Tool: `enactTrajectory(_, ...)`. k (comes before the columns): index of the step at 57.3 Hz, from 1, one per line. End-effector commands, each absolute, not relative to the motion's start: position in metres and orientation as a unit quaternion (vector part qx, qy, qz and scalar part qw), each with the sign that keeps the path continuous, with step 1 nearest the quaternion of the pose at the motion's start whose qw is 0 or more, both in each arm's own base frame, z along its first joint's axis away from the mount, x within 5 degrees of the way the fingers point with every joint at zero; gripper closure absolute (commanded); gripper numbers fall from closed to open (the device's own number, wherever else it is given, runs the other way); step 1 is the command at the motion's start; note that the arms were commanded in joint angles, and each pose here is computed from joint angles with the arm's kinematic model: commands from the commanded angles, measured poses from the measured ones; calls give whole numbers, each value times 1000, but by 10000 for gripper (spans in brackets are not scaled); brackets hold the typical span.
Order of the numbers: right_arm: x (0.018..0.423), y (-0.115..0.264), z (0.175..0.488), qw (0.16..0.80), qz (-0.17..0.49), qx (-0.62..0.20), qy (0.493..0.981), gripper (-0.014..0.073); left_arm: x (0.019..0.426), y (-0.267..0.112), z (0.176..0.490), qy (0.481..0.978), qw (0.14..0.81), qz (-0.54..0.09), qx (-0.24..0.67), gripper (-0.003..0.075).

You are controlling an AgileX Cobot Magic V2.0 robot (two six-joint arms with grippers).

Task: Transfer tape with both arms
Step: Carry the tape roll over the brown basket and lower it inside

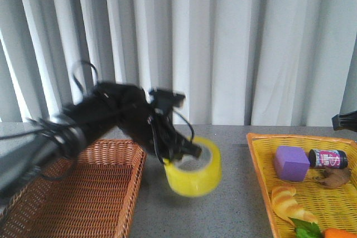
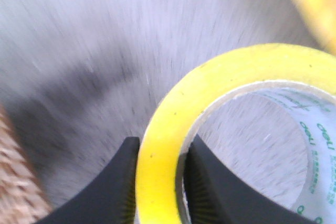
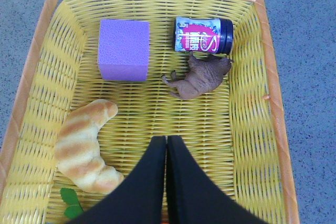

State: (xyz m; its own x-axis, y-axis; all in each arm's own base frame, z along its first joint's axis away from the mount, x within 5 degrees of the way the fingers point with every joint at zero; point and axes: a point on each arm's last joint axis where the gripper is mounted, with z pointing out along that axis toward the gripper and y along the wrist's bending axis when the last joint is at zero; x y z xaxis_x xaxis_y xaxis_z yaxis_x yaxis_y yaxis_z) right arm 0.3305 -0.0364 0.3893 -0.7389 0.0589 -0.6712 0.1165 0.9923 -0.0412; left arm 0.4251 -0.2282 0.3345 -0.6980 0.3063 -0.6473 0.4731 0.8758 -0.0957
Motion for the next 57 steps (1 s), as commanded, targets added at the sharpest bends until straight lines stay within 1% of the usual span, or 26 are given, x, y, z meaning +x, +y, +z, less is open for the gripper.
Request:
enactTrajectory(1,325,-38,412,410,-48,45,910,603,400,-203,419,863,443,-134,203,727)
enactTrajectory(8,325,-38,412,410,-48,45,910,603,391,-173,440,865,455,-101,189,727)
enactTrajectory(18,325,-38,412,410,-48,45,910,603,381,-118,464,876,455,-87,136,727)
enactTrajectory(25,325,-38,412,410,-48,45,910,603,375,-81,470,876,468,-66,98,727)
enactTrajectory(31,325,-38,412,410,-48,45,910,603,375,-58,456,885,457,-53,70,725)
enactTrajectory(36,325,-38,412,410,-48,45,910,603,380,-47,435,896,439,-46,56,725)
enactTrajectory(44,325,-38,412,410,-48,45,910,603,395,-48,390,912,404,-38,64,725)
enactTrajectory(50,325,-38,412,410,-48,45,910,603,405,-49,356,929,364,-36,64,725)
enactTrajectory(57,325,-38,412,410,-48,45,910,603,415,-50,325,945,319,-36,61,725)
